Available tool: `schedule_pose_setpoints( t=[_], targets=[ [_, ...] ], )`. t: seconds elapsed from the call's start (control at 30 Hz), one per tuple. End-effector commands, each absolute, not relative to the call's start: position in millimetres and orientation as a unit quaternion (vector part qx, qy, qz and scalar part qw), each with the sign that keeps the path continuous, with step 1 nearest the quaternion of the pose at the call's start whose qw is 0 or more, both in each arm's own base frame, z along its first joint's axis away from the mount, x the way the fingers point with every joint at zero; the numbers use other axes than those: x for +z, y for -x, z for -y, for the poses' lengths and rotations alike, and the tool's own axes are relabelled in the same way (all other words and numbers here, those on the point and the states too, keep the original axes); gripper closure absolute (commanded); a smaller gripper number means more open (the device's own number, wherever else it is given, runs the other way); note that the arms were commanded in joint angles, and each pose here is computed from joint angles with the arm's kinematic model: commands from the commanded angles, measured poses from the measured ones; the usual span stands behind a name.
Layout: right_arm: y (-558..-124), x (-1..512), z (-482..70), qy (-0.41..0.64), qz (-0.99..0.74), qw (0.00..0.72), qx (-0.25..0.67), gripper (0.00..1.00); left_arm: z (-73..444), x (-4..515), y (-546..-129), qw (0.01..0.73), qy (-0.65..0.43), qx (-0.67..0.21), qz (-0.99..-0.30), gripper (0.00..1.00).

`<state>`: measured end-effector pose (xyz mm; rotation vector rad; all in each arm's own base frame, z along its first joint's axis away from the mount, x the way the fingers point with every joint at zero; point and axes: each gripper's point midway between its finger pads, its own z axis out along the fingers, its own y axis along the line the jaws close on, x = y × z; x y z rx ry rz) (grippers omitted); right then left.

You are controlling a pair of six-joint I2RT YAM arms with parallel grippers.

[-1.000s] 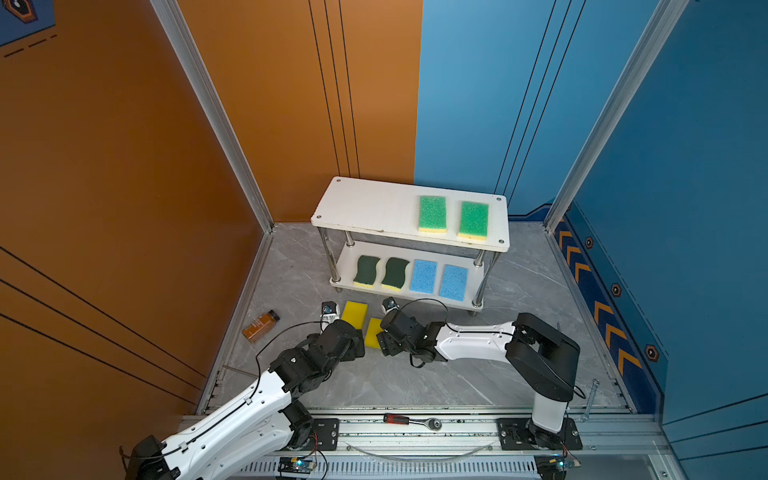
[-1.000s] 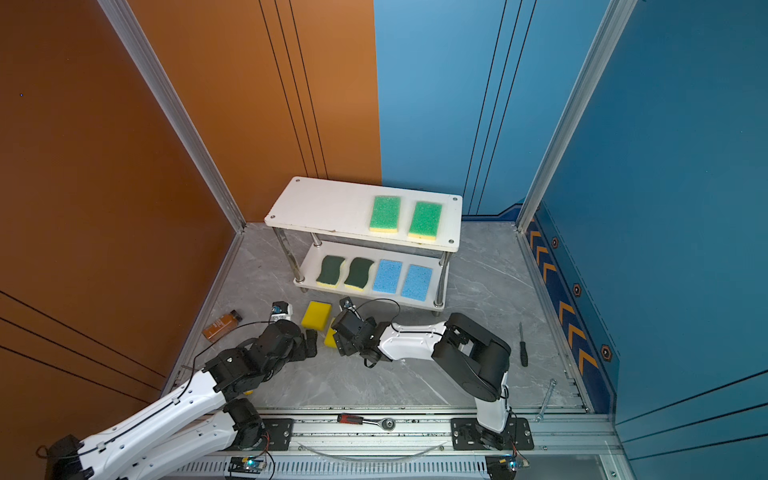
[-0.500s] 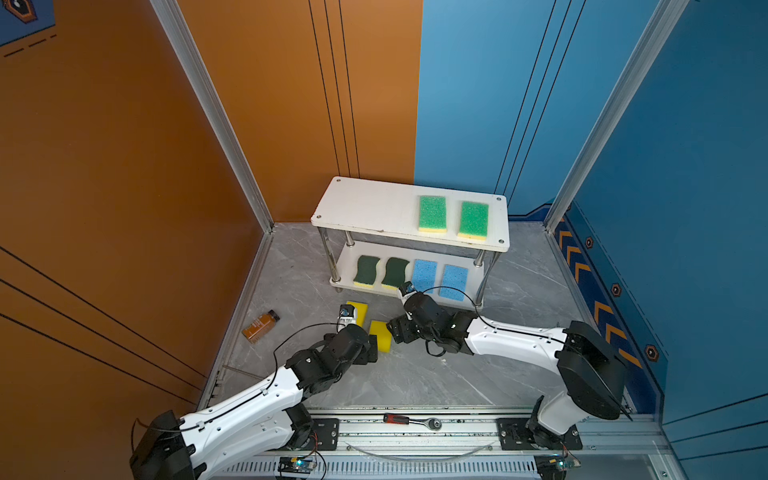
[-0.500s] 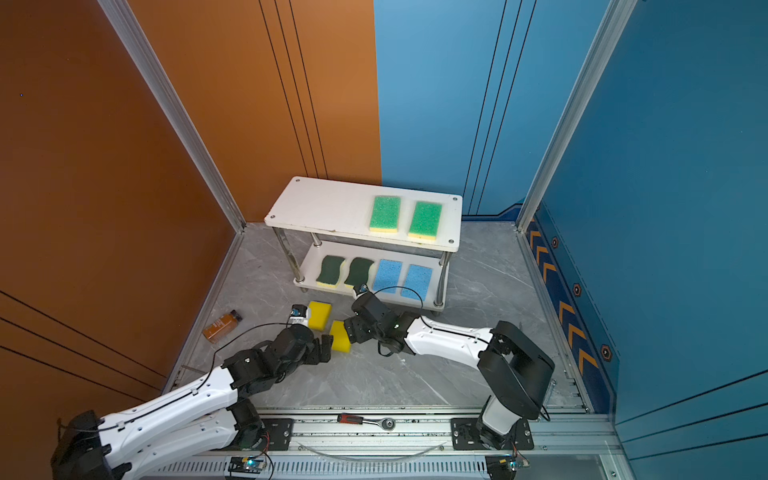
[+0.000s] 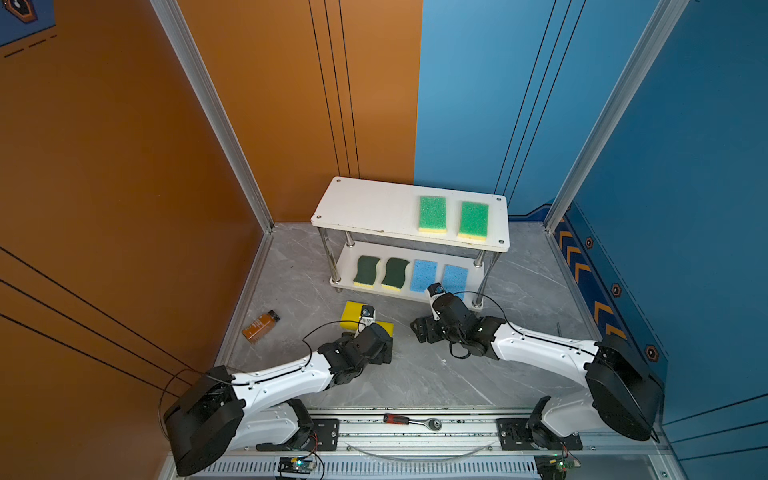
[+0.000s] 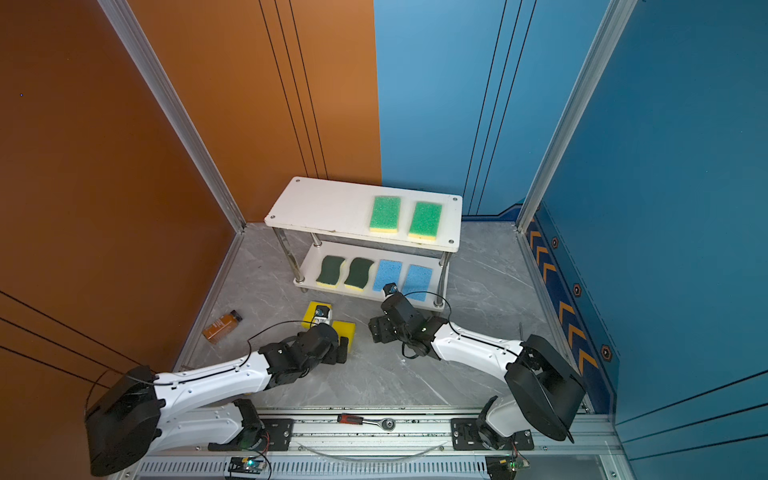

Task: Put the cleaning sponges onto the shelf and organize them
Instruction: 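Lower the left gripper over the nearer yellow sponge while the right gripper draws back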

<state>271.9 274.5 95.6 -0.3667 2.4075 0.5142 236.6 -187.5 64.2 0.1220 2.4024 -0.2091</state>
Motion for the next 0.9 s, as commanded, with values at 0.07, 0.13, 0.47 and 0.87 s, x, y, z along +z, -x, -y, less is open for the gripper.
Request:
schedule_pose_setpoints(
  t=[0.07,0.13,0.47,0.87],
  targets=[
    [-271,103,-275,0.128,-0.911,0.326,0.217,0.14,208,72,-246,0.364,-0.063,-0.092,-0.925,0.02],
    [-271,103,-274,0.127,-0.911,0.328,0.218,0.14,209,70,-246,0.361,-0.065,-0.088,-0.926,0.02],
    [-273,100,-271,0.116,-0.910,0.327,0.226,0.14,208,53,-241,0.341,-0.063,-0.067,-0.936,0.01],
    [-274,97,-269,0.113,-0.912,0.322,0.228,0.14,219,41,-237,0.324,-0.064,-0.062,-0.942,0.06]
  ],
)
